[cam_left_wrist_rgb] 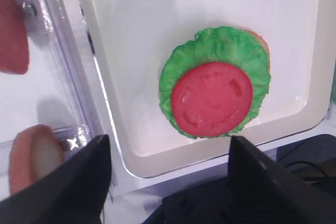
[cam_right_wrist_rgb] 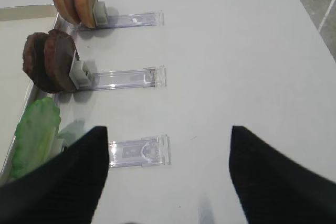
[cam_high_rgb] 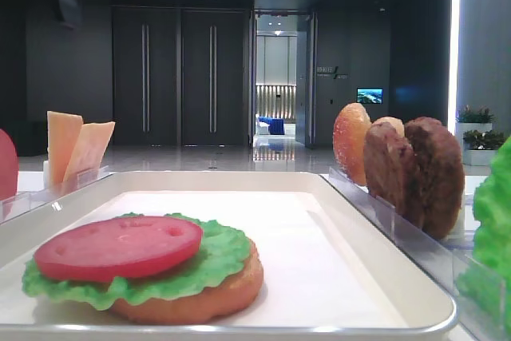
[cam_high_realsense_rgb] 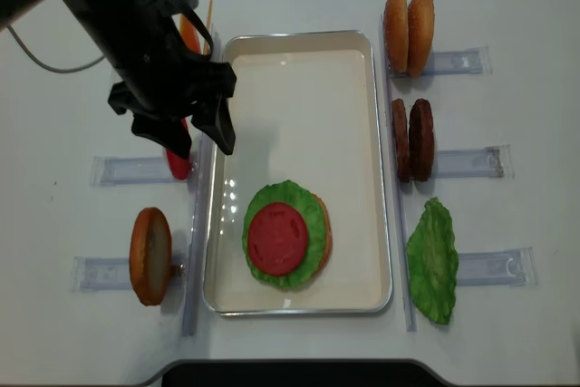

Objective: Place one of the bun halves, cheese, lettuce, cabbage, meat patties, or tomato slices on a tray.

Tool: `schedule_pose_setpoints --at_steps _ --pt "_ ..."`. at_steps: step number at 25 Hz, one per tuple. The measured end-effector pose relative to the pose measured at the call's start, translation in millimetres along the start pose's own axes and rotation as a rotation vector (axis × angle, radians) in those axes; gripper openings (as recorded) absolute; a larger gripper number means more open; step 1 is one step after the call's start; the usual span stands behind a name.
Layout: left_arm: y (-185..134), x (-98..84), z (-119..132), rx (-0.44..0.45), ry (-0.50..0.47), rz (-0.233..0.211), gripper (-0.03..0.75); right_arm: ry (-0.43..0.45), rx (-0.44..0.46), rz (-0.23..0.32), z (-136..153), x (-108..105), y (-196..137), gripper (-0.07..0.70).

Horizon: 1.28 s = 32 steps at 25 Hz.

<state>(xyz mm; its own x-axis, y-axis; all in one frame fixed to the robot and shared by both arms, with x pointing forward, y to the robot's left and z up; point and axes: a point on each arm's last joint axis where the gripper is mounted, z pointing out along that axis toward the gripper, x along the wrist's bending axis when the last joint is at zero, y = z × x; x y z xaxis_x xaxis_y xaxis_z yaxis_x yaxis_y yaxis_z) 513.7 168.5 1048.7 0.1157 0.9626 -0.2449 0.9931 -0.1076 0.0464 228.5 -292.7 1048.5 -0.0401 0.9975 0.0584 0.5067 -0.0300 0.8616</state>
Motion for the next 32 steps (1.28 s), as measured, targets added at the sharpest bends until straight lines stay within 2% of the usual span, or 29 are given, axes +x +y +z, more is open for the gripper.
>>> schedule_pose_setpoints --at_steps 6,8,24,32 --pt "-1 12.1 -12 -0.06 0.14 0.055 0.527 0.0 0.0 0.0 0 0 0 0.465" --pt "-1 18.4 -16 -0.08 0.178 0.06 0.527 0.0 0.0 0.0 0 0 0 0.465" --pt "0 91.5 -53 -0.173 0.288 -0.086 0.527 0.0 0.0 0.0 0 0 0 0.465" --pt "-34 112.9 -77 -0.235 0.319 -0.129 0.511 0.0 0.0 0.0 0 0 0 0.465"
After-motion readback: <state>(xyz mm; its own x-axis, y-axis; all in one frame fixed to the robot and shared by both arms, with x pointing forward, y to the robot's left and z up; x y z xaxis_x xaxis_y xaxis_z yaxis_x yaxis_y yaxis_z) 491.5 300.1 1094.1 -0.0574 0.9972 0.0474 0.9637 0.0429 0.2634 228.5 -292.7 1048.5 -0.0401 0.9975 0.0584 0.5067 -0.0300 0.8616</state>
